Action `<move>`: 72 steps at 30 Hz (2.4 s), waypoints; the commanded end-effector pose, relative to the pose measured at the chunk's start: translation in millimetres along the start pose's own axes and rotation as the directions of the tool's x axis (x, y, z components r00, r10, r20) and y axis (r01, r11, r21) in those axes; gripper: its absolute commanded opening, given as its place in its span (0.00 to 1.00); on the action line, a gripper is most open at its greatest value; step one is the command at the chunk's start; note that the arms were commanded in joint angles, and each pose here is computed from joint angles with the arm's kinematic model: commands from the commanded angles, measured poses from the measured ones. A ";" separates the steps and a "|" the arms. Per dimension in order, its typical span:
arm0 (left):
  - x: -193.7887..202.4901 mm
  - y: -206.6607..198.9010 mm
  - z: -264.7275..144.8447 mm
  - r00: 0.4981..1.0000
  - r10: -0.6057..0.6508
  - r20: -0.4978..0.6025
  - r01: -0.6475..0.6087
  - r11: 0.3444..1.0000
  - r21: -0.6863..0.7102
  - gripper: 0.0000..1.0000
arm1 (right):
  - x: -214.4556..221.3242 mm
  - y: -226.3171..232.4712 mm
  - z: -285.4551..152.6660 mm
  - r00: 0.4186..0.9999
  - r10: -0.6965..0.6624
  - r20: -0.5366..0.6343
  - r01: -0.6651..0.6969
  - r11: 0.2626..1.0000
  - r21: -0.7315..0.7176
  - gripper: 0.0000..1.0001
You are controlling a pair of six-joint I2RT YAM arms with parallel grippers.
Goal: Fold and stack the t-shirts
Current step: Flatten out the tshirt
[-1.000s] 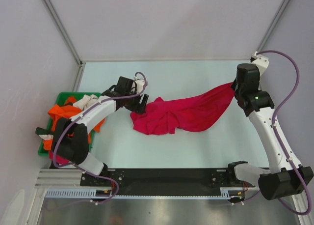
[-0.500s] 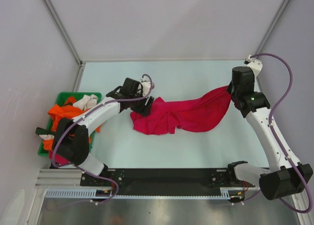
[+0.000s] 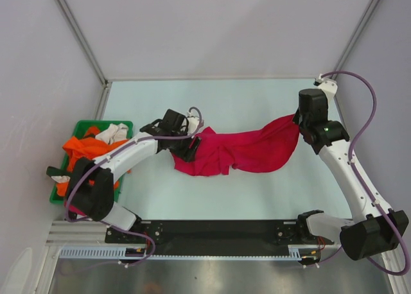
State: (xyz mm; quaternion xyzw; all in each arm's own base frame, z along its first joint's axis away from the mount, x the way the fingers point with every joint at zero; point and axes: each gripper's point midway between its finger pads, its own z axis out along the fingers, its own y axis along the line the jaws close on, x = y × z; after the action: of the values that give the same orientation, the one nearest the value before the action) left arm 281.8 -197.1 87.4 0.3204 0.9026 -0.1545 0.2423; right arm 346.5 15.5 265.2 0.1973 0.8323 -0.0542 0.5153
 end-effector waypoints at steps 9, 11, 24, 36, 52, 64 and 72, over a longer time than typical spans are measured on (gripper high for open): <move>44.0 -9.5 -10.8 0.995 0.044 -0.085 -0.041 0.999 0.035 0.69 | -4.5 5.8 -2.0 0.999 0.014 0.037 -0.013 1.000 -0.017 0.00; 51.0 -6.1 -6.1 0.994 0.036 -0.108 -0.034 0.999 0.019 0.69 | -1.9 5.5 -2.3 0.999 0.014 0.032 -0.013 1.000 -0.016 0.00; 59.7 38.6 11.0 0.977 -0.171 -0.129 0.166 0.985 -0.045 0.69 | 0.8 -1.7 -8.9 0.999 -0.005 0.043 0.005 1.000 -0.009 0.00; 60.1 25.6 11.6 0.975 -0.166 -0.145 0.171 0.985 0.023 0.56 | 2.4 1.0 -5.1 0.999 -0.003 0.036 0.004 1.000 -0.013 0.00; 62.0 23.1 15.9 0.974 -0.160 -0.161 0.170 0.984 0.047 0.26 | 5.9 5.4 -2.8 1.000 -0.004 0.031 0.004 1.000 -0.023 0.00; 53.1 29.7 3.1 0.984 -0.139 -0.114 0.140 0.990 0.003 0.00 | 5.3 5.1 -4.3 0.999 0.000 0.039 0.002 1.000 -0.030 0.00; 53.9 31.4 -0.7 0.983 -0.152 -0.107 0.151 0.988 -0.019 0.47 | 9.9 6.4 -6.5 0.999 -0.001 0.034 0.003 0.999 -0.038 0.00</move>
State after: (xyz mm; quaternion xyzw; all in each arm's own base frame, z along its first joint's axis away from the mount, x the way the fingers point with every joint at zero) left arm 255.3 -143.5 35.2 0.2554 0.9439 -0.1509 0.1452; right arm 339.6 24.3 247.4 0.1801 0.8385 -0.0527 0.5115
